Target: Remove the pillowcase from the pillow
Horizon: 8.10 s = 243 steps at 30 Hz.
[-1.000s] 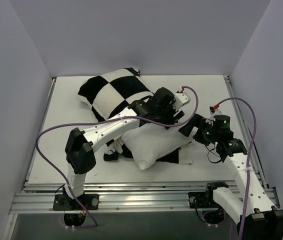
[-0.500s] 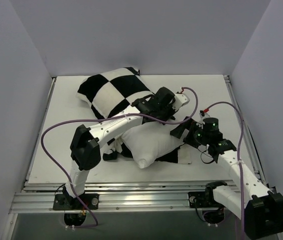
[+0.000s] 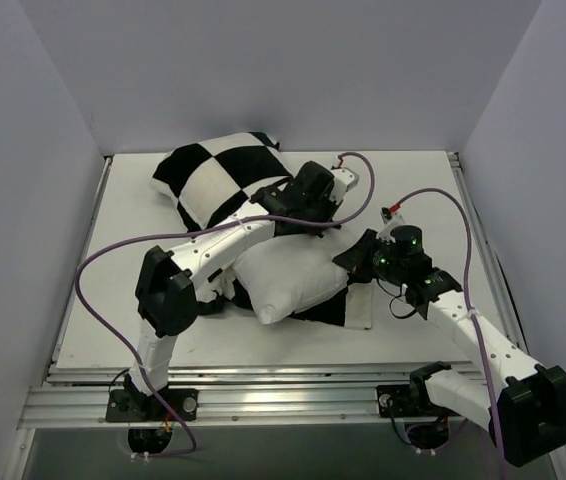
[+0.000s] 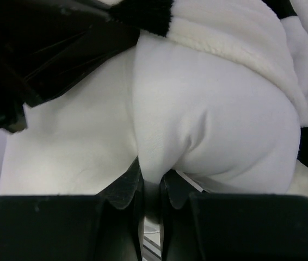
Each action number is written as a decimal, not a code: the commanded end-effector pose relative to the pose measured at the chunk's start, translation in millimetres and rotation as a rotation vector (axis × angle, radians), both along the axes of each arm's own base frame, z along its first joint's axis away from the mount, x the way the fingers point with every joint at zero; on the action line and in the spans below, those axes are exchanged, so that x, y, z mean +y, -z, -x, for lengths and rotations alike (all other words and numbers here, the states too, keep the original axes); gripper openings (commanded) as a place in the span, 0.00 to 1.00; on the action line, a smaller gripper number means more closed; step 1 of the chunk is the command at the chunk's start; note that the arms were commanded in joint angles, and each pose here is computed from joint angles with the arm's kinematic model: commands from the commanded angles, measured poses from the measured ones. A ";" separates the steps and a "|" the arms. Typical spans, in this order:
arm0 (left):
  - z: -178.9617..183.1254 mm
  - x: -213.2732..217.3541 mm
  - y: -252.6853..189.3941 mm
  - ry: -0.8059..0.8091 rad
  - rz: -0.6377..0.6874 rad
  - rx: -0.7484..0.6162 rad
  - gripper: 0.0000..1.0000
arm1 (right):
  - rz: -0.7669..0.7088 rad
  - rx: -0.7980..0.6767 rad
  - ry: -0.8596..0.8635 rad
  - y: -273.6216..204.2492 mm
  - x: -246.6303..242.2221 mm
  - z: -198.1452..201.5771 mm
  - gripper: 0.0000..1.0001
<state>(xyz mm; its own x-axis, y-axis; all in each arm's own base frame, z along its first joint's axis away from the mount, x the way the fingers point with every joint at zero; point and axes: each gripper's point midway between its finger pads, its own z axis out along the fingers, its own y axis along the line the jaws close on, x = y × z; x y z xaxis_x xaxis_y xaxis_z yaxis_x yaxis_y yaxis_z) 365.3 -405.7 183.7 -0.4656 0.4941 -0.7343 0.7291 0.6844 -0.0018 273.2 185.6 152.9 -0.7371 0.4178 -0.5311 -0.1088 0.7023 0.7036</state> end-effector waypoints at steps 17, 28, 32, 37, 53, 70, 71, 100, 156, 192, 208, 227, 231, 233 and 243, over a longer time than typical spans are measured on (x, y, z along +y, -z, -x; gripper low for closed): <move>-151.5 156.0 27.0 -0.774 -0.129 -0.072 0.02 | -0.127 -0.409 -0.397 -226.4 7.5 125.5 0.00; -139.7 149.9 -18.4 -0.766 0.155 -0.060 0.36 | 0.197 -0.185 -0.027 -114.9 -50.3 80.8 0.00; -114.0 134.6 -78.0 -0.689 0.321 -0.089 0.69 | 0.291 -0.122 0.104 -68.6 -67.0 52.4 0.00; -59.3 141.3 -122.7 -0.619 0.439 -0.097 0.90 | 0.370 -0.081 0.153 -35.9 -68.2 15.3 0.09; 123.8 192.3 -12.5 -0.701 0.525 0.264 0.91 | 0.503 -0.214 0.125 -86.4 -53.8 -30.4 0.82; 134.0 179.0 34.9 -0.748 0.696 0.342 0.68 | 0.535 -0.395 -0.273 -96.3 36.2 29.2 0.87; 132.6 177.8 34.6 -0.746 0.700 0.340 0.64 | 0.540 -0.407 -0.323 -94.1 50.3 39.8 0.87; 106.8 238.4 14.1 -0.897 0.616 0.132 0.02 | 1.191 -0.297 -0.166 14.9 41.8 43.7 0.00; 25.6 60.6 -87.3 0.115 -0.005 -0.207 0.96 | 0.341 -0.142 -0.019 -77.2 -40.8 39.8 0.96; -132.1 183.1 -70.1 -0.753 0.009 -0.231 0.02 | 0.363 -0.203 -0.439 -62.7 30.7 90.8 0.00; -187.1 270.2 -53.1 -0.966 -0.055 -0.225 0.02 | 0.475 -0.280 -0.252 -126.6 -39.5 110.2 0.00; -18.0 243.3 -118.8 -0.797 0.440 -0.103 0.97 | 0.631 -0.234 -0.056 -94.9 -15.3 12.0 0.70; 38.3 263.1 -102.7 -0.816 0.470 -0.067 0.97 | 0.618 -0.310 -0.093 -113.3 -0.1 10.8 0.85; 56.6 267.9 -67.9 -0.836 0.449 0.003 0.95 | 0.623 -0.338 -0.122 -115.4 9.7 14.5 0.87; 100.5 244.6 8.7 -0.697 0.538 0.160 0.88 | 0.735 -0.435 -0.318 -89.5 86.5 47.6 0.94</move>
<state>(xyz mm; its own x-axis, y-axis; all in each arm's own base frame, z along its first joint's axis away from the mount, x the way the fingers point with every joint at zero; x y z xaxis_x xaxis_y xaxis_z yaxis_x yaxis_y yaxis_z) 255.7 -136.2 146.7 -0.7105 -0.2689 -0.6503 0.0075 0.9212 -0.3891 223.4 257.0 234.2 -0.4936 -0.3001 -0.8163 -0.5199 0.8542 0.0004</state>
